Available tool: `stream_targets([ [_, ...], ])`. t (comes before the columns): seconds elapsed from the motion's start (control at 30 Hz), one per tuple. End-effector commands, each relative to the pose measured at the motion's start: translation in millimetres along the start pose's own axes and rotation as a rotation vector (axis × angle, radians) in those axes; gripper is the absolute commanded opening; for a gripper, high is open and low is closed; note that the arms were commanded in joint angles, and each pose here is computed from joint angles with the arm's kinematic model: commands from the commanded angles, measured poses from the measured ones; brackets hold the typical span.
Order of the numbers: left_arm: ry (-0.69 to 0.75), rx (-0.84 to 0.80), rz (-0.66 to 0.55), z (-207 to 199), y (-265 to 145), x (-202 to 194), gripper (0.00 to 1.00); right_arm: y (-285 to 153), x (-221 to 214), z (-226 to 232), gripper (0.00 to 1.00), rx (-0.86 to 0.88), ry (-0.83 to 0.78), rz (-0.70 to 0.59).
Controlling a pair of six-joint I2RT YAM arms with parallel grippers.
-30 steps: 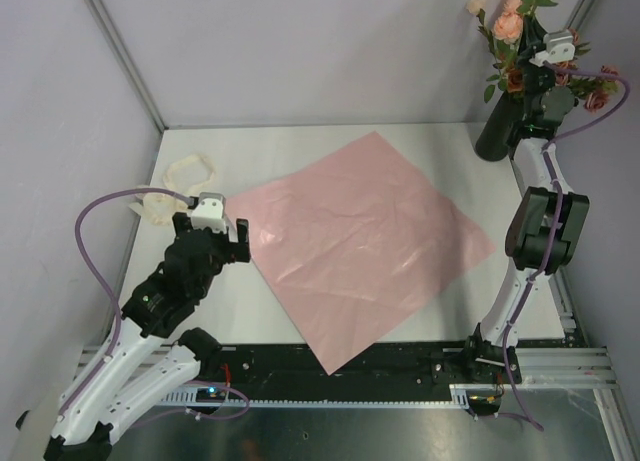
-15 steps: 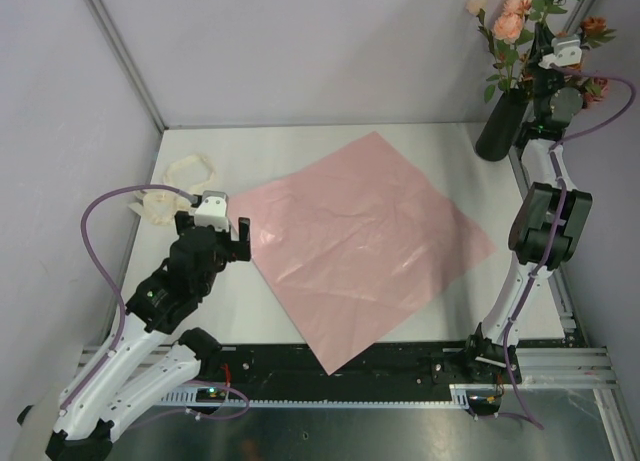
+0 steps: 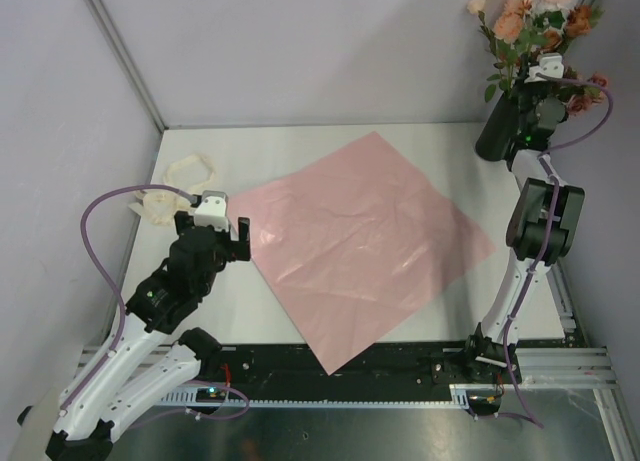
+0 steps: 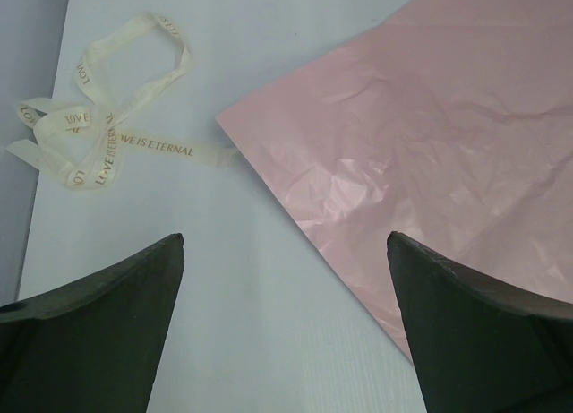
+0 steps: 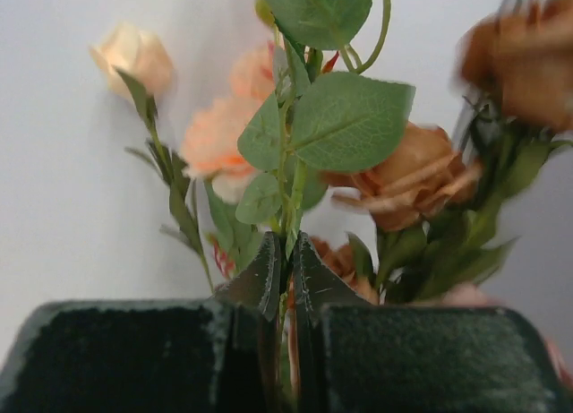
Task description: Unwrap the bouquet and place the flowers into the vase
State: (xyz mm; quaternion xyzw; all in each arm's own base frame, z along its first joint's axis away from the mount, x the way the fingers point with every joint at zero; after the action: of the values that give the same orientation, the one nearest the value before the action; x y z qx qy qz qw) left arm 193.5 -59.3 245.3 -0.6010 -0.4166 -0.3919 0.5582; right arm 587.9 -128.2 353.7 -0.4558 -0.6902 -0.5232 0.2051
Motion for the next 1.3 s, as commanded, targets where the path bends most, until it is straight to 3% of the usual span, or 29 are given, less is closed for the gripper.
stream_targets([
  [0.0, -0.016, 0.003, -0.051, 1.8, -3.8, 15.4, 1.00, -9.9, -24.1, 3.6, 0.00, -0.078, 0.015, 0.106],
  [0.13, -0.020, -0.010, -0.051, 0.4, -4.5, 15.6, 1.00, -19.3, -50.0, 16.6, 0.02, -0.071, 0.045, 0.177],
  [0.3, -0.024, -0.019, -0.054, -0.4, -5.5, 16.5, 1.00, -24.1, -51.1, 22.0, 0.08, -0.084, 0.076, 0.205],
  [0.37, -0.026, -0.020, -0.057, 0.0, -6.3, 16.8, 1.00, -22.8, -44.2, 21.8, 0.15, -0.094, 0.081, 0.216],
  [0.5, -0.030, -0.023, -0.063, 0.2, -7.4, 17.7, 0.99, -23.0, -21.4, 21.3, 0.41, -0.124, 0.076, 0.223],
  [0.63, -0.030, -0.031, -0.060, -0.7, -7.6, 17.8, 1.00, -29.7, 0.0, 21.0, 0.58, -0.165, 0.085, 0.253],
  [0.8, -0.039, -0.041, -0.069, -0.9, -9.7, 19.0, 1.00, -45.5, 22.4, 31.9, 0.67, -0.151, 0.151, 0.299],
  [1.0, -0.043, -0.067, -0.062, -4.3, -10.0, 18.4, 1.00, -73.2, 40.4, 53.6, 0.73, -0.109, 0.288, 0.472],
  [1.1, -0.058, -0.102, -0.054, -9.4, -10.7, 18.2, 1.00, -93.9, 58.0, 76.7, 0.95, 0.007, 0.382, 0.559],
  [1.27, -0.091, -0.187, -0.052, -20.8, -16.0, 24.3, 1.00, -147.5, 91.5, 107.0, 0.99, 0.114, 0.448, 0.711],
])
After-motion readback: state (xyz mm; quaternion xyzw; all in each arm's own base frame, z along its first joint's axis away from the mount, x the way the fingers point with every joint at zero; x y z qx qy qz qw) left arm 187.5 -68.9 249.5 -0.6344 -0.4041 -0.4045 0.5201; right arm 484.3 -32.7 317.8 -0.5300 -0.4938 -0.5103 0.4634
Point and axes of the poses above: each gripper's point midway between its finger pads, its own y axis out along the fingers, its own z axis along the line the jaws close on, x = y × z, the point moved 5 cm from there along -y, back along the fingers, and after that the axes turned 10 degrees about -y, right-handed, at the moved point
